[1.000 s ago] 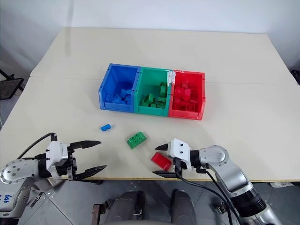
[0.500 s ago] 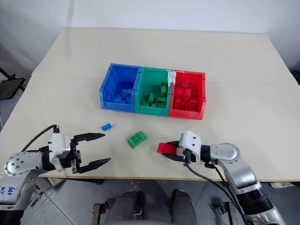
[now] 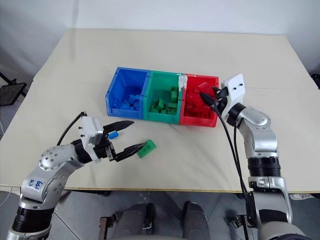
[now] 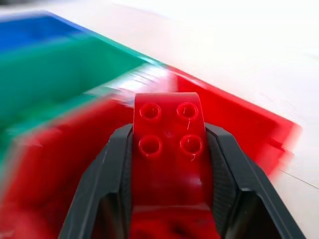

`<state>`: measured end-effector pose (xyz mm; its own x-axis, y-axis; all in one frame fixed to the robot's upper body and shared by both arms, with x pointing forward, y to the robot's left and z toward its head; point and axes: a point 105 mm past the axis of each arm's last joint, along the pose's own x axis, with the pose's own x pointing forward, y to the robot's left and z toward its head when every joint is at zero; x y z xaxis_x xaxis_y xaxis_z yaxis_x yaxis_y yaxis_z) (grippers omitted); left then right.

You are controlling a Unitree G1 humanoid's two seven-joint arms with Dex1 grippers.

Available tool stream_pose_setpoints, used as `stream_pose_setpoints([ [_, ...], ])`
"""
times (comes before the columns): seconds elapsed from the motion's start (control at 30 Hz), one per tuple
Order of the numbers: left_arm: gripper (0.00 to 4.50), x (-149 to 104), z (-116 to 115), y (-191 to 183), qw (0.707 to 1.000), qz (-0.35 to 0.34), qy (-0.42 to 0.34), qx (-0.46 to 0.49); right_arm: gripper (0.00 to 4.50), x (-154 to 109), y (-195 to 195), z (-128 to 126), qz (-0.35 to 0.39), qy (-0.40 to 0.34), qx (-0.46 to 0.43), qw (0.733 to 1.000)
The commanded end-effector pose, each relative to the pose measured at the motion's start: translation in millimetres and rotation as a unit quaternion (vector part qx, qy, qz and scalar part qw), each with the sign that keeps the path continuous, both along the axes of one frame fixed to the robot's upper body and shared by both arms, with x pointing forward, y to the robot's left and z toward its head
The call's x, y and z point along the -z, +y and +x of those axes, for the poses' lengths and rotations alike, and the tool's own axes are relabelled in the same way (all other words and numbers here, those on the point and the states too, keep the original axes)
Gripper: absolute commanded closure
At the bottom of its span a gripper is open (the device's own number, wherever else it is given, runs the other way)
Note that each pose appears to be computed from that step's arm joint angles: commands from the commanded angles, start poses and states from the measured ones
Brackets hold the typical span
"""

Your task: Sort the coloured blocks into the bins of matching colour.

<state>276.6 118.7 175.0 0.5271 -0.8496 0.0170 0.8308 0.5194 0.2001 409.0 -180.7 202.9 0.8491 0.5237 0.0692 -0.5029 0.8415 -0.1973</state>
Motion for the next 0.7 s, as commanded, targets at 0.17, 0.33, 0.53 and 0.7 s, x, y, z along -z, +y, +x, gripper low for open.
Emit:
stream_pose_setpoints([
  [0.17, 0.0, -4, -3, 8, 1.0, 0.003, -0.021, -0.017, 0.66, -16, 9, -10, 0.0, -0.04, -0.048, 0.998],
  [0.33, 0.0, 3, -4, 23, 0.999, 0.022, -0.034, -0.024, 0.05, -20, 8, -43, -0.021, -0.085, -0.132, 0.987],
  [0.53, 0.0, 17, -4, 69, 0.997, 0.061, -0.031, -0.041, 0.05, 10, -8, -111, -0.065, -0.066, -0.265, 0.96],
  [0.7, 0.0, 24, -3, 121, 0.991, 0.115, -0.013, -0.065, 0.05, 39, -26, -155, -0.058, 0.021, -0.315, 0.947],
])
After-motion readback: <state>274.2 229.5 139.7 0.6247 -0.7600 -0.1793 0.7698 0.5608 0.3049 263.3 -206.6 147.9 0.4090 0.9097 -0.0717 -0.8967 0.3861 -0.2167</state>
